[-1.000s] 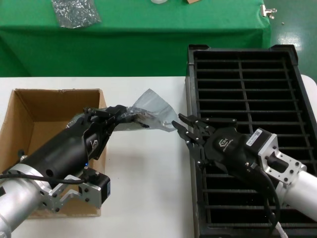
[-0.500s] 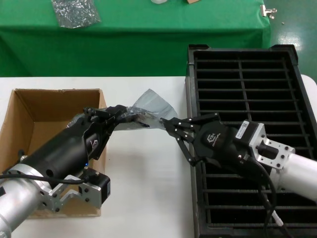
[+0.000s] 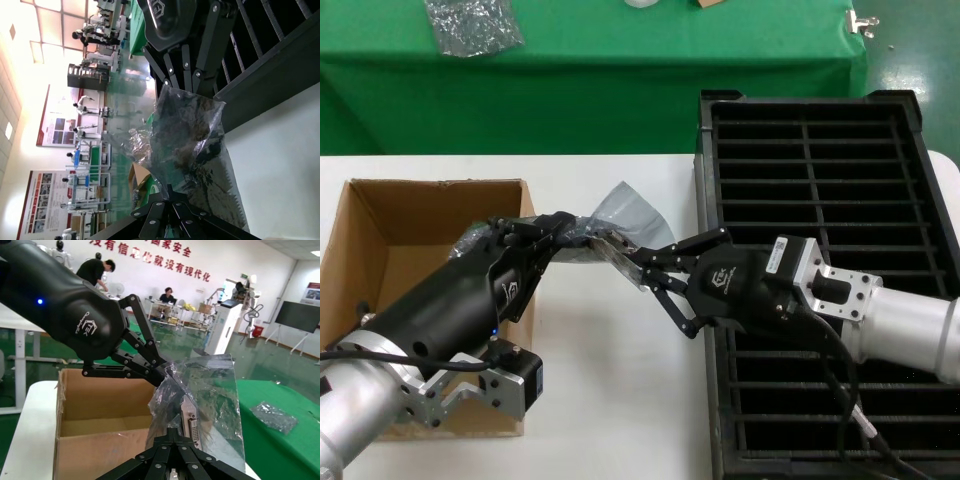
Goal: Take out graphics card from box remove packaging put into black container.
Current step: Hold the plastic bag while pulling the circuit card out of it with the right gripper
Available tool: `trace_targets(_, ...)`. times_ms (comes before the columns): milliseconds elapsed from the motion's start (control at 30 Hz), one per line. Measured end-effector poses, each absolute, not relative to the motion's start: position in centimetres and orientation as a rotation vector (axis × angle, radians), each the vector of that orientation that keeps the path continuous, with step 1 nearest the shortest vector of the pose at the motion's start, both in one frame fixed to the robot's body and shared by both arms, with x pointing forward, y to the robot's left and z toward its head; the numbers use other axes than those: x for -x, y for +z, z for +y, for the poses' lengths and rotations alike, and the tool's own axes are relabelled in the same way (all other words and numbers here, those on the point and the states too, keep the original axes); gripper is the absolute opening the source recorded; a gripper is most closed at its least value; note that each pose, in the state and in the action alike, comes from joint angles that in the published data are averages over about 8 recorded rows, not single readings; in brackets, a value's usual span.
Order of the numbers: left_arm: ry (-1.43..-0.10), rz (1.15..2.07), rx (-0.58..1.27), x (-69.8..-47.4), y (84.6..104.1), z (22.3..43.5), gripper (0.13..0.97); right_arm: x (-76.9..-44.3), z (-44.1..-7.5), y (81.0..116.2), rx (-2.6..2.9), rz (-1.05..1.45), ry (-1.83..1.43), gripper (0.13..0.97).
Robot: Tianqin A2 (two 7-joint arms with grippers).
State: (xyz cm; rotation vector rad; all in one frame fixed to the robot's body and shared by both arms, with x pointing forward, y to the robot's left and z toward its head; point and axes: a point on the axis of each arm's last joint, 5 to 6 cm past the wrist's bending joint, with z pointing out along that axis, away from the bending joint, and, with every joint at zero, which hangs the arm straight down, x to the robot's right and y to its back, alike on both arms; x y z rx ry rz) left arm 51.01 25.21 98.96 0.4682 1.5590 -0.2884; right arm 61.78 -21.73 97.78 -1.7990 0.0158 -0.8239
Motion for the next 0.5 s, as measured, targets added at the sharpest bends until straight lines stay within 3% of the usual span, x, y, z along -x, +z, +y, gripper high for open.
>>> trace_targets(500, -0.288, 1.559, -0.468, -51.0, 99.0, 25.2, 0.139, -64.8, -22.9, 98.5, 1.818, 0.013, -0.834, 0.135)
